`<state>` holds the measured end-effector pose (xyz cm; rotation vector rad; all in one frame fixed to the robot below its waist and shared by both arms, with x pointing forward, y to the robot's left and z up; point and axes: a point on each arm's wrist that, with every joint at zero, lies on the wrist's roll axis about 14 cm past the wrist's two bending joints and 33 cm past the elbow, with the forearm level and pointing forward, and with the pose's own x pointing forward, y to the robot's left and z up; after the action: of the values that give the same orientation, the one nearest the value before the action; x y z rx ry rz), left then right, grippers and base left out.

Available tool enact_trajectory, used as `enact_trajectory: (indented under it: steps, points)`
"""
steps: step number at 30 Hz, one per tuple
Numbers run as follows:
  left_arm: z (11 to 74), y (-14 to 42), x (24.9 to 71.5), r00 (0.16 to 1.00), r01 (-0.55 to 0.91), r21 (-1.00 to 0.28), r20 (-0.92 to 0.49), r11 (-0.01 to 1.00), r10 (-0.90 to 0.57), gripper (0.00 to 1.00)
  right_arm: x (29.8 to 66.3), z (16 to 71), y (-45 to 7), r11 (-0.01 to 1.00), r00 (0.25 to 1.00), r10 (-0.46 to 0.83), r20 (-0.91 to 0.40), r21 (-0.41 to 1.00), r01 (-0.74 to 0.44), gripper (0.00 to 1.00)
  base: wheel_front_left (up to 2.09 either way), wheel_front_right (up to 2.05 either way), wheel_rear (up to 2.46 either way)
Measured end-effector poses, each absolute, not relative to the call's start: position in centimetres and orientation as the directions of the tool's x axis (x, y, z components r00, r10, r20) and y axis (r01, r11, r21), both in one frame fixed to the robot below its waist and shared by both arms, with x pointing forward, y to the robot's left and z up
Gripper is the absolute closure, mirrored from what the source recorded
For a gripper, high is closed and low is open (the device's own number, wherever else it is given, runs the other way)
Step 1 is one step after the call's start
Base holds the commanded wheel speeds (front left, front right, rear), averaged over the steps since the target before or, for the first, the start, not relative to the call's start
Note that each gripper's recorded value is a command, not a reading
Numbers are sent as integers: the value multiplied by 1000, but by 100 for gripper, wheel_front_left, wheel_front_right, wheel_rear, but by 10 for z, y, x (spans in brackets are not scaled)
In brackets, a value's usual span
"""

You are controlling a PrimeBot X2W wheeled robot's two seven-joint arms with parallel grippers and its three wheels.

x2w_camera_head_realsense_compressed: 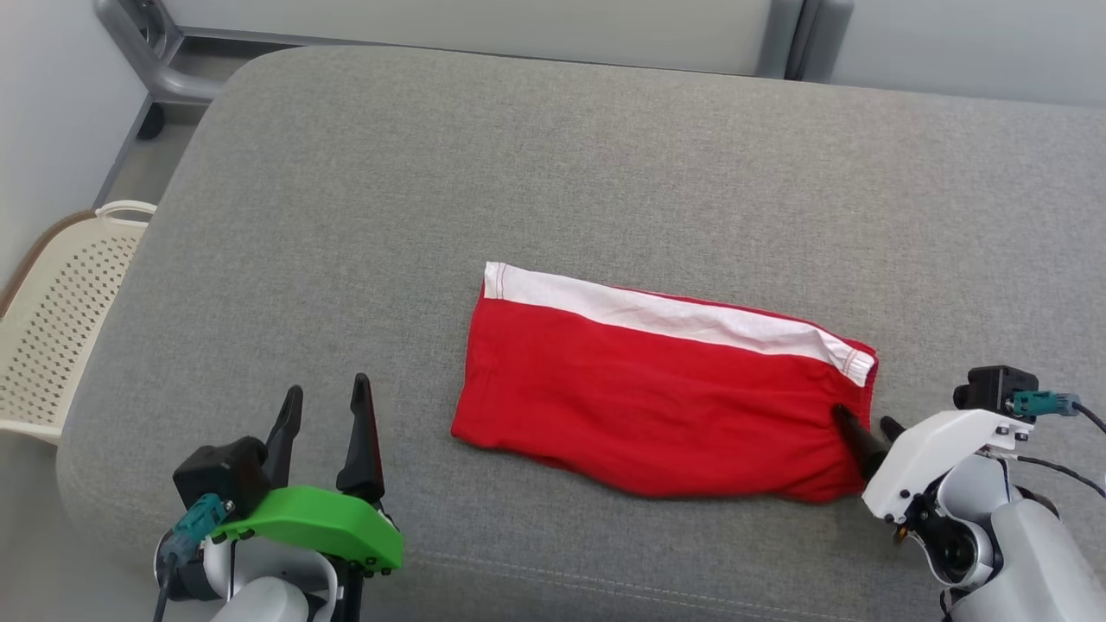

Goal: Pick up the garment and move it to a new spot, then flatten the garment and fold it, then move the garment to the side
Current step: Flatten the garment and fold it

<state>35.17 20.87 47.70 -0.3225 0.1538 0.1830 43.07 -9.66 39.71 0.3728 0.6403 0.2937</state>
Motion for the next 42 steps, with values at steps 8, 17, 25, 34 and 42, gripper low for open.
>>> enact_trajectory:
  steps: [8, 17, 25, 34, 42]
  points:
    - [475, 213, 347, 969, -214, -295, -185, 931, 164, 0, 434, 392, -85, 844, 746, 417, -519, 526, -106, 62, 0, 0, 0]
    - [475, 205, 350, 973, -183, -287, -190, 940, 131, 0, 442, 408, -88, 815, 756, 443, -481, 567, -116, 100, 0, 0, 0]
    - [479, 184, 361, 982, -109, -290, -177, 951, 59, 0, 453, 433, -142, 835, 781, 396, -483, 544, -87, 100, 0, 0, 0]
    - [481, 154, 375, 984, -15, -306, -173, 952, -40, 0, 440, 437, -240, 921, 775, 219, -593, 387, 36, 100, 0, 0, 0]
    - [480, 138, 386, 981, 29, -324, -171, 945, -89, 0, 442, 455, -231, 931, 773, 238, -588, 364, -10, 100, 0, 0, 0]
